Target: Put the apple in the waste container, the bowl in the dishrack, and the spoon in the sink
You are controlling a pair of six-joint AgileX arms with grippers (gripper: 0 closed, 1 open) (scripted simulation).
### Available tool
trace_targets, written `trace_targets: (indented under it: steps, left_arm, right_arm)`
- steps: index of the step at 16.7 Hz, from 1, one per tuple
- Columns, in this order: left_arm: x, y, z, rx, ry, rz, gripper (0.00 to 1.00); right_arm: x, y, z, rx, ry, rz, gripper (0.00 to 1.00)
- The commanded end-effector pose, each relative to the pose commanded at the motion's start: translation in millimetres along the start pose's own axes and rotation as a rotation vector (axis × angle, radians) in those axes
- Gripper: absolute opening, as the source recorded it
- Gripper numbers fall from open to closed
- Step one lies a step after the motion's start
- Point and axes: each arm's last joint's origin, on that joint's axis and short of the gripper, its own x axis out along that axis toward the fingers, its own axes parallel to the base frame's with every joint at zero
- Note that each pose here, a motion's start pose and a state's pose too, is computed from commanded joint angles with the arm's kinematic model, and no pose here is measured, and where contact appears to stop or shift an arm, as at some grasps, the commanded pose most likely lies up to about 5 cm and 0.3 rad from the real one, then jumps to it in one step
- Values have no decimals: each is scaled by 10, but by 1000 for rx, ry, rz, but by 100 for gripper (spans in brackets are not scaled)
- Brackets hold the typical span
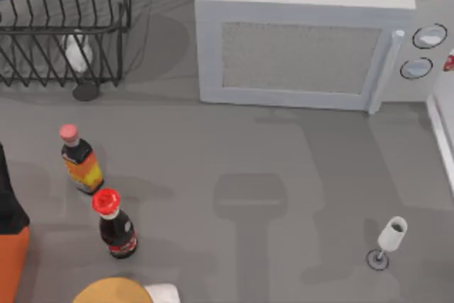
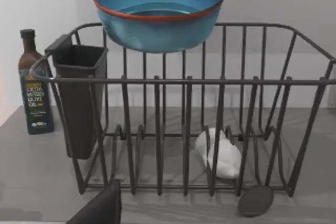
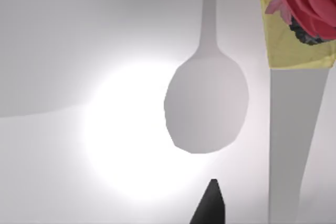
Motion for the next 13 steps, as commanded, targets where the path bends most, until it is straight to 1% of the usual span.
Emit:
trace_targets:
  steps: [4, 13]
  left_arm:
    - [0, 0, 0, 0, 0, 0, 100]
    - [0, 0, 0, 0, 0, 0, 100]
  right_arm:
    - [-1, 0, 0, 0, 0, -1, 0]
    - [-1, 0, 0, 0, 0, -1, 68]
